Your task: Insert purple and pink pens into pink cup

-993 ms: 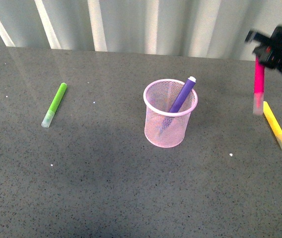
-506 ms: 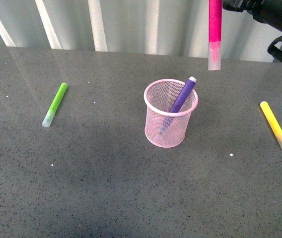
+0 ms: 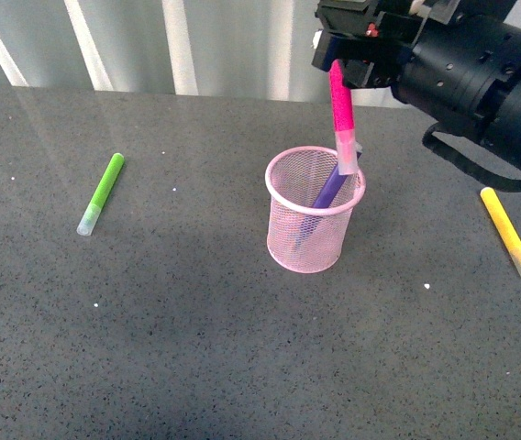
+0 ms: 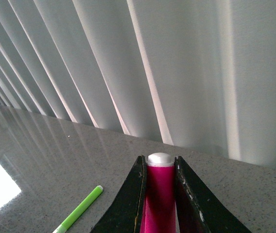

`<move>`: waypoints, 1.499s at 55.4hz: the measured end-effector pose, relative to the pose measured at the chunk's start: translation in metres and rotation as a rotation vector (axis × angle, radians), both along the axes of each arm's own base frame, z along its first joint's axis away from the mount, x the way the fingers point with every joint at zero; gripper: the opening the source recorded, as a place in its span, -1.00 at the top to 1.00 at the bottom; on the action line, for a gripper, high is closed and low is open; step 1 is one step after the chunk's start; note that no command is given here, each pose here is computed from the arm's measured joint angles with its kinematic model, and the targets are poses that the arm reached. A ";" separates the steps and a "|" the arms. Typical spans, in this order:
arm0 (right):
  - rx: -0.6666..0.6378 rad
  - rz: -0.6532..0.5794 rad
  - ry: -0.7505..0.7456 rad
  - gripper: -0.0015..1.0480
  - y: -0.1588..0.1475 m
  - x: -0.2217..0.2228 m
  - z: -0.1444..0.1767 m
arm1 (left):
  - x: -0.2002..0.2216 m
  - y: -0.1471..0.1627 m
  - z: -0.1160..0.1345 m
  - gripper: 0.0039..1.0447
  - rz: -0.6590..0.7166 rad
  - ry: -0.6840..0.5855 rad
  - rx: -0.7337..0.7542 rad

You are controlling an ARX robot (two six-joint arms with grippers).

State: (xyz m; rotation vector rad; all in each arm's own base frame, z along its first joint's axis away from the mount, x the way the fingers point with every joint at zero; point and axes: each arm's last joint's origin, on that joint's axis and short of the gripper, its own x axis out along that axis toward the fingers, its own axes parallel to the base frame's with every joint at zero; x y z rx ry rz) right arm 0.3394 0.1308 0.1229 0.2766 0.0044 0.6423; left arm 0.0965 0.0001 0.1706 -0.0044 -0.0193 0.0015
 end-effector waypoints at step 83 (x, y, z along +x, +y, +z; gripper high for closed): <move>-0.010 -0.180 -0.095 -0.86 -0.099 -0.040 0.051 | 0.000 0.000 0.000 -0.88 0.005 0.003 0.000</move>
